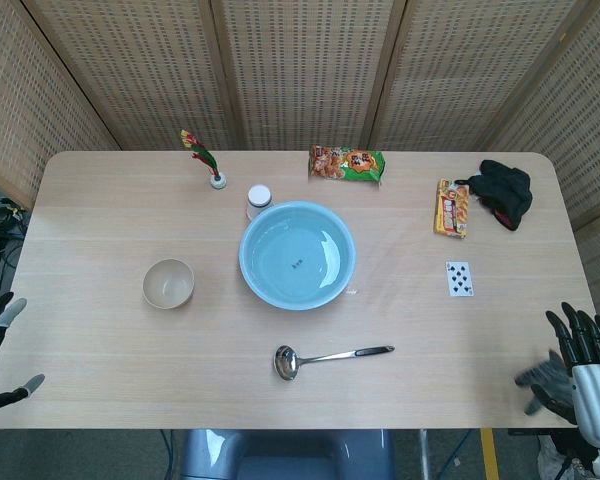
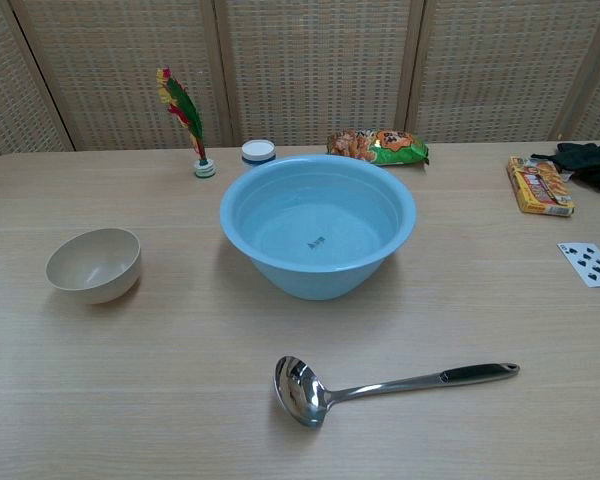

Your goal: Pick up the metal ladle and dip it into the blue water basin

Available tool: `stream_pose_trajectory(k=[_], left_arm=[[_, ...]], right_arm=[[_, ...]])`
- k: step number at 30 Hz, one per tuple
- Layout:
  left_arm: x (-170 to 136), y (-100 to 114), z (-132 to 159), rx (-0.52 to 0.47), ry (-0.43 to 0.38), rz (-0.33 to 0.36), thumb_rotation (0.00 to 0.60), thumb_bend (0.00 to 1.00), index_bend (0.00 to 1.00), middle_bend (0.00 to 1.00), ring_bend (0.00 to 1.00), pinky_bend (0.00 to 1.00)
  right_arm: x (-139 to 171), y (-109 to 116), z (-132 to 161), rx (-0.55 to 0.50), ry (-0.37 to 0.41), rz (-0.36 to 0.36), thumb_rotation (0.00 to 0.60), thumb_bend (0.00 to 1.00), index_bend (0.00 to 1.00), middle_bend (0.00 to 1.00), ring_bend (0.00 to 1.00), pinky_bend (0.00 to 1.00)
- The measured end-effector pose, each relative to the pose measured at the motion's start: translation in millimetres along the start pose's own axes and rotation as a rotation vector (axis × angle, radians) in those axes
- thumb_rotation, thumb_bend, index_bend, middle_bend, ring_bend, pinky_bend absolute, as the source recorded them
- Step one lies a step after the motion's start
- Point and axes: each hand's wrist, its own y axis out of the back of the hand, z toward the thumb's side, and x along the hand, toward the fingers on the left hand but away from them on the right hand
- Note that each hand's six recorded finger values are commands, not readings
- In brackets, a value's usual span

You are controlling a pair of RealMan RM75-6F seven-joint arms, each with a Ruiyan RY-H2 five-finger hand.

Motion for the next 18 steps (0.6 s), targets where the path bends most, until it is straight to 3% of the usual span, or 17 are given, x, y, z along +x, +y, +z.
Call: stream_pose_trajectory(k=[8,10,11,12,13,14,15,17,18], left_arm=[[1.7,-2.4,-0.9,0.004,0.006,-0.008,0.600,0.00,0.00,0.00,0.00,0.00],[3.1,-2.6,-1.7,0.004,0.009,-0.009,0.600,0.00,0.00,0.00,0.00,0.00],[3.7,-2.9,-1.9,0.005,0.011,-0.010,0.600,0.00,0.00,0.00,0.00,0.00],[4.6,-3.2,-2.3,0.005,0.013,-0.011,0.600,0.00,0.00,0.00,0.00,0.00],[5.2,-3.6,-2.7,0.007,0.015,-0.011,0.600,0.00,0.00,0.00,0.00,0.00],[5.9,-4.4,-3.1,0.010,0.018,-0.014,0.600,0.00,0.00,0.00,0.00,0.00],[7.0,-5.8,-3.7,0.014,0.023,-0.018,0.600,0.00,0.00,0.00,0.00,0.00],[8.7,-7.8,-4.5,0.018,0.030,-0.023,0.600,0.00,0.00,0.00,0.00,0.00],[9.7,-8.7,-4.6,0.021,0.034,-0.024,0.600,0.00,0.00,0.00,0.00,0.00]], right_arm=[[-2.4,-8.8,1.4,0.018,0.006,0.038,0.600,0.00,0.00,0.01,0.00,0.00],[-4.3,-11.7,2.7,0.028,0.011,0.048,0.600,0.00,0.00,0.14,0.11,0.00],[-5.7,-12.8,3.5,0.034,0.014,0.050,0.600,0.00,0.00,0.26,0.23,0.00],[-8.0,-14.7,4.8,0.043,0.020,0.054,0.600,0.00,0.00,0.42,0.41,0.05],[-10.2,-16.5,6.0,0.049,0.026,0.059,0.600,0.00,0.00,0.51,0.51,0.15],[-13.2,-18.5,7.7,0.056,0.036,0.066,0.600,0.00,0.00,0.62,0.63,0.36],[-18.1,-21.7,10.4,0.066,0.052,0.080,0.600,0.00,0.00,0.70,0.72,0.60],[-26.2,-28.0,15.6,0.079,0.080,0.112,0.600,0.00,0.02,0.79,0.81,0.84],[-31.9,-32.8,19.7,0.085,0.101,0.140,0.600,0.00,0.03,0.82,0.85,0.91]])
